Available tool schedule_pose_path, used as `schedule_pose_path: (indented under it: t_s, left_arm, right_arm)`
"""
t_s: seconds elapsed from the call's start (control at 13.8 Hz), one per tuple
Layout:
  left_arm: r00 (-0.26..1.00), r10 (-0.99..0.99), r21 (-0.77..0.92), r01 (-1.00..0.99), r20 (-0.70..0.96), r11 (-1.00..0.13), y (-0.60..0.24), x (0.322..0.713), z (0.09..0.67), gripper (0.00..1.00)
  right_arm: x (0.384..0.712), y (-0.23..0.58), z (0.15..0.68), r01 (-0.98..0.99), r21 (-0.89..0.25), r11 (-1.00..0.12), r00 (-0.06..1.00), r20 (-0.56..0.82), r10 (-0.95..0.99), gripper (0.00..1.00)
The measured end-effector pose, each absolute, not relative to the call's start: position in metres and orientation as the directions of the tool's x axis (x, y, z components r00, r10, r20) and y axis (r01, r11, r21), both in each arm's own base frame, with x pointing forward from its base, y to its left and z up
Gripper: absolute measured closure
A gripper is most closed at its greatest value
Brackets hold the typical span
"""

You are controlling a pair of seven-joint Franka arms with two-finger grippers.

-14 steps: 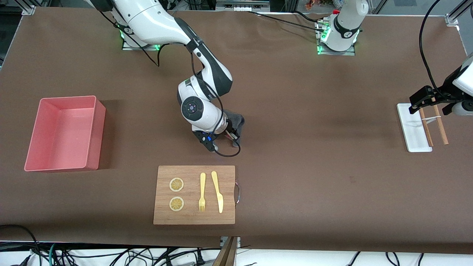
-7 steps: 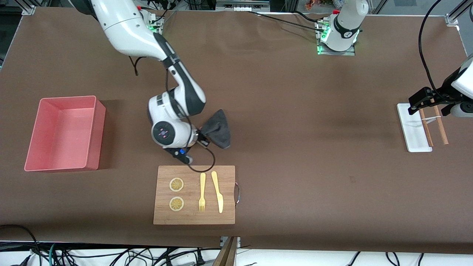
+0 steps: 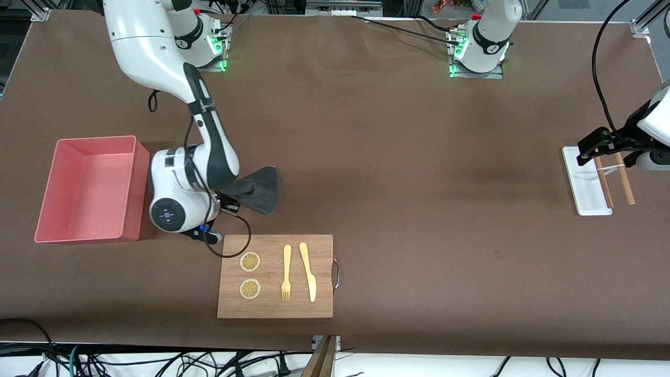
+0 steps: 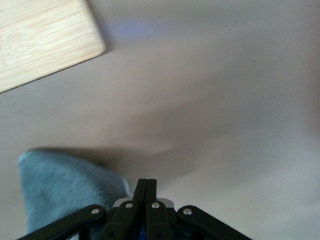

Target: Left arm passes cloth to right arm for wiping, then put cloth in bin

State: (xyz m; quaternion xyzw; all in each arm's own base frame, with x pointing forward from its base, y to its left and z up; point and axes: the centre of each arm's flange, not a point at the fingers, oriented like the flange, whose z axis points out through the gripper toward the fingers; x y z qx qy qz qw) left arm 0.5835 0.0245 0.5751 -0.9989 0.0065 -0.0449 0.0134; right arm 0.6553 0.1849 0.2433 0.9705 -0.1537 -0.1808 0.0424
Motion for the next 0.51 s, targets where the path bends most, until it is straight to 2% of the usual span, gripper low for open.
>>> schedule_pose_path:
  t_s: [0.29, 0.51]
  left_arm:
    - [0.996, -0.018, -0.027, -0.015, 0.086, -1.0, 0.023, 0.586, 0.573, 0.0]
    - [0.996, -0.019, -0.027, -0.017, 0.086, -0.999, 0.022, 0.586, 0.573, 0.0]
  right_arm:
    - [0.652, 0.141, 0.339, -0.21, 0.097, -0.973, 0.897, -0.376, -0.231, 0.98]
    - [0.638, 0.057, 0.411, -0.142, 0.07, -0.987, 0.893, -0.422, -0.158, 0.98]
